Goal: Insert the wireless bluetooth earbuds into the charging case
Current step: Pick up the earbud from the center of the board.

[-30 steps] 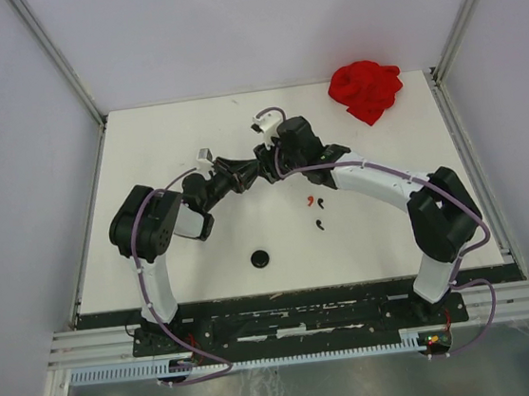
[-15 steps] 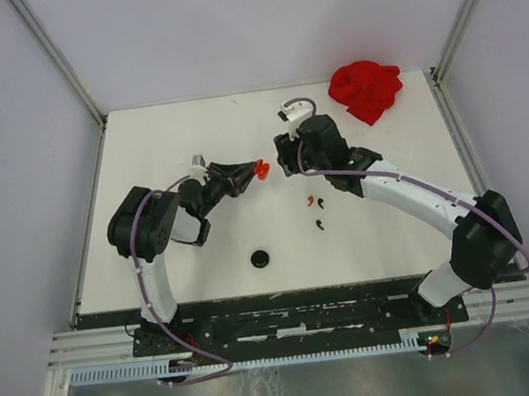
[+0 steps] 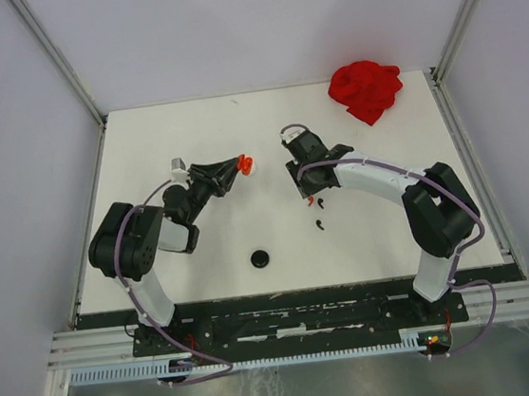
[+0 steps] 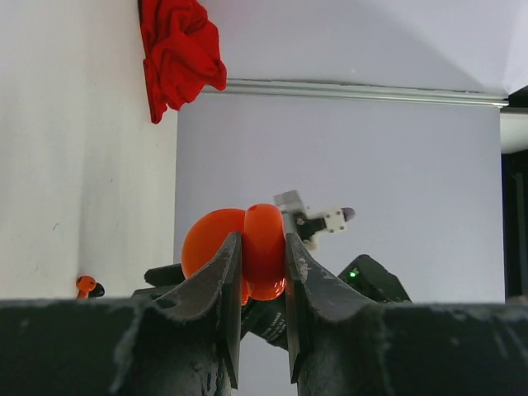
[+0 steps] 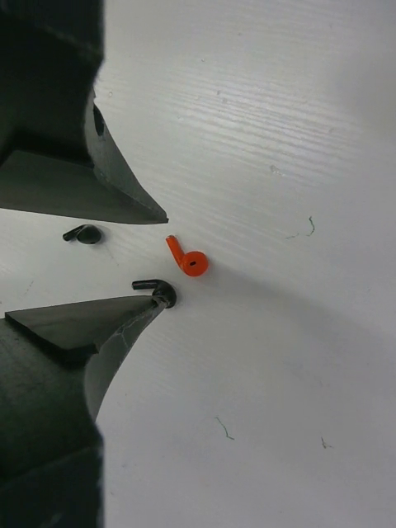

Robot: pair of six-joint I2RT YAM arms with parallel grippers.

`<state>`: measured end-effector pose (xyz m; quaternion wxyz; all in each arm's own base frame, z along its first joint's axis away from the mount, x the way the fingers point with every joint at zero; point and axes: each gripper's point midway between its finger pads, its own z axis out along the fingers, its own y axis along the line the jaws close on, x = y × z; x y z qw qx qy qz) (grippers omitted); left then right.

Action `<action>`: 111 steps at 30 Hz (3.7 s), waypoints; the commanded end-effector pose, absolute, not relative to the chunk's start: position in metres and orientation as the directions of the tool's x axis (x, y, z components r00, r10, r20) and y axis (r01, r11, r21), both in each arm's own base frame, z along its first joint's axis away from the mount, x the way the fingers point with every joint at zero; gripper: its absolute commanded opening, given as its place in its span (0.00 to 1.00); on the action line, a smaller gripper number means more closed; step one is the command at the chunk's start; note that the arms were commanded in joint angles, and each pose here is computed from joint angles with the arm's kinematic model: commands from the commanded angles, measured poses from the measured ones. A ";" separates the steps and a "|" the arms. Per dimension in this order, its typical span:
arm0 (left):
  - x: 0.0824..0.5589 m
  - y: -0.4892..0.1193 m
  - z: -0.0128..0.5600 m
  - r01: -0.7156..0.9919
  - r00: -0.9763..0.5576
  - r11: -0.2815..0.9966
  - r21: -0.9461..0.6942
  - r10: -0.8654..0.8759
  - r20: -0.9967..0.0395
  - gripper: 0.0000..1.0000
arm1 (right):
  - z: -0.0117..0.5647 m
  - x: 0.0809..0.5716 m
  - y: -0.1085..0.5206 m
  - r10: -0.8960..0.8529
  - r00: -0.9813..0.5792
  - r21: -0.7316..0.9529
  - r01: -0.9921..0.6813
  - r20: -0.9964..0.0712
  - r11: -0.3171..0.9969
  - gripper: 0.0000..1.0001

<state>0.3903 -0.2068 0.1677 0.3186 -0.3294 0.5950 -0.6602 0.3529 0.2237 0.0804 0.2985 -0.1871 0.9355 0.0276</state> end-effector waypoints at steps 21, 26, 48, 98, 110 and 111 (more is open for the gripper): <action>0.393 -0.198 0.182 0.113 -0.555 -0.047 -0.993 -0.831 -0.024 0.03 | 0.040 0.365 0.230 -0.305 -0.801 0.018 -0.366 -0.515 0.930 0.45; 0.393 -0.199 0.181 0.112 -0.559 -0.050 -0.992 -0.829 -0.022 0.03 | 0.036 0.368 0.229 -0.300 -0.808 0.019 -0.359 -0.507 0.933 0.44; 0.394 -0.200 0.179 0.106 -0.565 -0.062 -0.992 -0.825 -0.009 0.03 | 0.031 0.370 0.228 -0.280 -0.823 0.031 -0.339 -0.494 0.940 0.39; 0.394 -0.200 0.178 0.105 -0.567 -0.073 -0.992 -0.824 0.000 0.03 | 0.062 0.365 0.277 -0.293 -0.764 0.112 -0.428 -0.575 0.897 0.38; 0.394 -0.200 0.179 0.108 -0.568 -0.074 -0.991 -0.823 0.000 0.03 | 0.048 0.361 0.258 -0.332 -0.801 0.028 -0.398 -0.498 0.917 0.39; 0.394 -0.200 0.179 0.106 -0.568 -0.074 -0.992 -0.823 0.001 0.03 | 0.048 0.361 0.258 -0.332 -0.802 0.028 -0.397 -0.497 0.917 0.39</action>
